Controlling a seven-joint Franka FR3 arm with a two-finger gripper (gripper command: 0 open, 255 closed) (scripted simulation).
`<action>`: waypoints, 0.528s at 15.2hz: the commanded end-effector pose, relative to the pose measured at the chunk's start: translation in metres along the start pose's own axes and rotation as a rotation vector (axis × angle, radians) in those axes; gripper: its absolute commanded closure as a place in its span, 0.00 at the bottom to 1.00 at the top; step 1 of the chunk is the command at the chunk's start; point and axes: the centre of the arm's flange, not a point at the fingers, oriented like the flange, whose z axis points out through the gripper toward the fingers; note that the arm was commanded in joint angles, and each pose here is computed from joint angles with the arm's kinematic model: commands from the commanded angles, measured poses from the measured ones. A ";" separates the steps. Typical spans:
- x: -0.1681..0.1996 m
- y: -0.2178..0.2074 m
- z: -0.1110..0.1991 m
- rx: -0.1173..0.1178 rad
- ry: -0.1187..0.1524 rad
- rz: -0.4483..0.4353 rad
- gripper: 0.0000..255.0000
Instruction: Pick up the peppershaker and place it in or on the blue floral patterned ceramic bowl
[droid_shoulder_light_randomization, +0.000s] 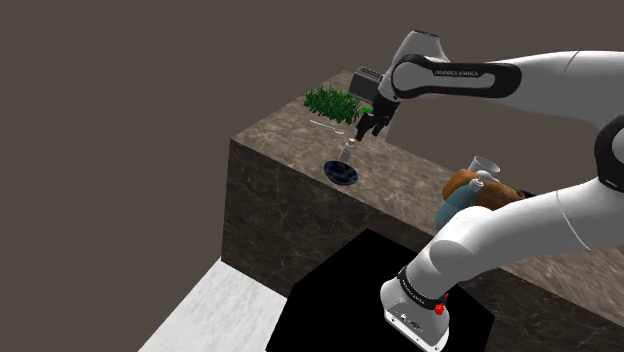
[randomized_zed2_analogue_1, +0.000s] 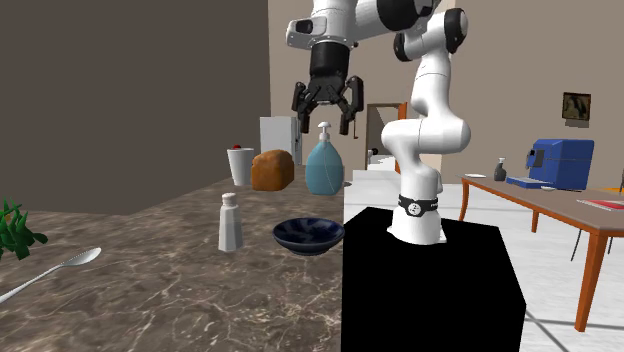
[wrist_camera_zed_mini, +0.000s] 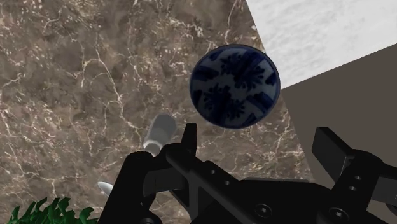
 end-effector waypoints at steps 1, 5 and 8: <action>0.013 0.017 0.017 -0.006 0.007 -0.009 0.00; 0.041 0.048 0.047 -0.016 0.018 -0.024 0.00; 0.063 0.070 0.068 -0.023 0.027 -0.036 0.00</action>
